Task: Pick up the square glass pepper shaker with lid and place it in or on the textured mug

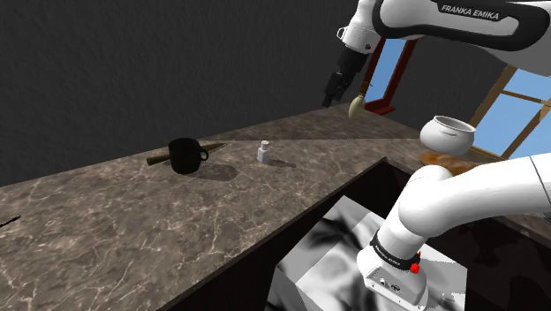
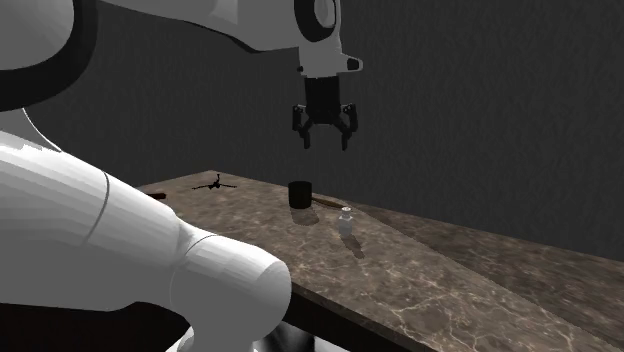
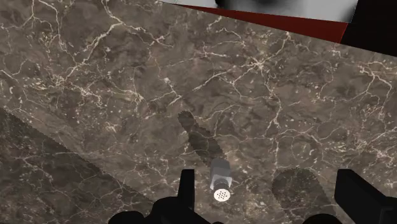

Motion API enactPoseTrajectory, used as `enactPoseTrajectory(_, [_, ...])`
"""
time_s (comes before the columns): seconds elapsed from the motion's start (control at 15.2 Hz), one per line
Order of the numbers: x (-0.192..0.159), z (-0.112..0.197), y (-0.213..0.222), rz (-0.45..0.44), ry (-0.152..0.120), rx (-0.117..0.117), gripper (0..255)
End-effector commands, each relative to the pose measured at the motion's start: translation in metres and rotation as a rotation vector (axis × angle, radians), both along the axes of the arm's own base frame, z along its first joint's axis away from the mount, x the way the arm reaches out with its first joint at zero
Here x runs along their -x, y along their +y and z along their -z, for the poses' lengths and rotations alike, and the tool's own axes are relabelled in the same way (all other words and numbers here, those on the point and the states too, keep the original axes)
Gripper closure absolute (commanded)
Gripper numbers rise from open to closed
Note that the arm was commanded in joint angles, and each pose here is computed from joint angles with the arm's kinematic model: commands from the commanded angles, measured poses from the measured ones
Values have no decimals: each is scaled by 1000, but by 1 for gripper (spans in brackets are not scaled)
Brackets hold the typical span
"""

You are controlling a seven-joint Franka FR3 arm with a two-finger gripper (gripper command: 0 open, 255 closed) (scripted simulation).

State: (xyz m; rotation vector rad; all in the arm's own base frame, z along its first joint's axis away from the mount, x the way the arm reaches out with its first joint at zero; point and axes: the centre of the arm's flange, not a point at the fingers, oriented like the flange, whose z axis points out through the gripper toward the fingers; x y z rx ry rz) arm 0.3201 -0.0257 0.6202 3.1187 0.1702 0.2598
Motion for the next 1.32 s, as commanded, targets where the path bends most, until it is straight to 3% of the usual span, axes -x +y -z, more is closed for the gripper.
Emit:
enactPoseTrajectory(0.0, [0,0,0,0,0,0,0])
enactPoseTrajectory(1.25, [-166,181,36,7,-61,86,0])
